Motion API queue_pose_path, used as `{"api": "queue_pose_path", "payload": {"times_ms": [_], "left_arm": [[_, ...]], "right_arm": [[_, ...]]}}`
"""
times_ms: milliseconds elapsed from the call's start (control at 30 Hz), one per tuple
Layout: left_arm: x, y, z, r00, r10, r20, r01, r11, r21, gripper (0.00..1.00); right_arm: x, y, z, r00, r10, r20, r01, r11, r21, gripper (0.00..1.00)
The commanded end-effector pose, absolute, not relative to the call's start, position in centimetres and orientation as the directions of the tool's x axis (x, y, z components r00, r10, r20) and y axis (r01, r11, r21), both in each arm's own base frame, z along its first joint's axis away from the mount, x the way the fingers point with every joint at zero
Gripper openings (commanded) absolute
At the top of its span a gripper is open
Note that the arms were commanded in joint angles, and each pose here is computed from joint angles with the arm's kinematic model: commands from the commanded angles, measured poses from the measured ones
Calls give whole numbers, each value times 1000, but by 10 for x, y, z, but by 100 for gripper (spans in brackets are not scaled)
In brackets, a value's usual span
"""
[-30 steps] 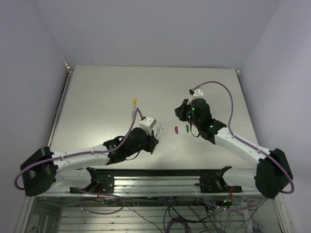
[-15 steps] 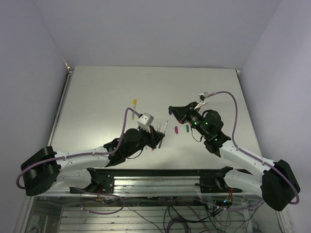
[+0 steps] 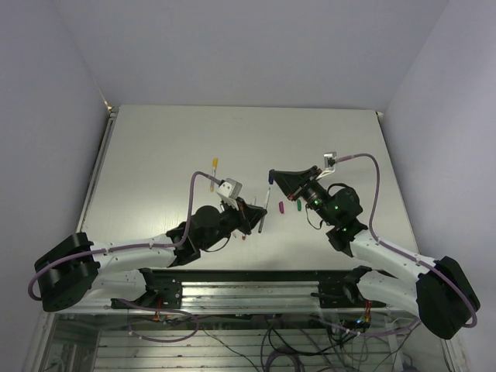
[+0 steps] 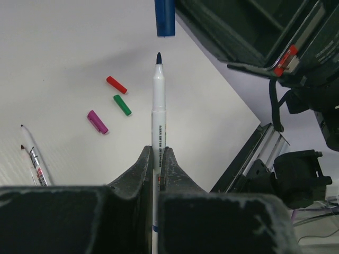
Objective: Insert the pens into the pen caps
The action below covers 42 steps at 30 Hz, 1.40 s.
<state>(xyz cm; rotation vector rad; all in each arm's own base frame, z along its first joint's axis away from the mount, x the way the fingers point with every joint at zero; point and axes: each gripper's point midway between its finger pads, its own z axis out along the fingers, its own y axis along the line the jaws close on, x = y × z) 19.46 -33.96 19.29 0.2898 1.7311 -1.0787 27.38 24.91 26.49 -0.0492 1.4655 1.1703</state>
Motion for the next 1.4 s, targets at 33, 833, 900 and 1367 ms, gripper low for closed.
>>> {"api": "queue_pose_path", "payload": {"times_ms": [33, 833, 900, 1367], "left_arm": [[192, -342, 215, -416, -364, -833, 658, 511, -553, 7], [192, -342, 217, -412, -382, -827, 659, 502, -560, 7], [192, -341, 217, -411, -384, -827, 657, 503, -561, 7], [195, -333, 221, -390, -415, -822, 646, 512, -566, 7]], "right_arm": [[266, 247, 274, -284, 606, -743, -646, 452, 615, 0], [262, 257, 266, -305, 595, -744, -652, 438, 618, 0], [262, 257, 266, -306, 592, -746, -652, 441, 617, 0], [260, 262, 260, -316, 575, -755, -651, 448, 614, 0]]}}
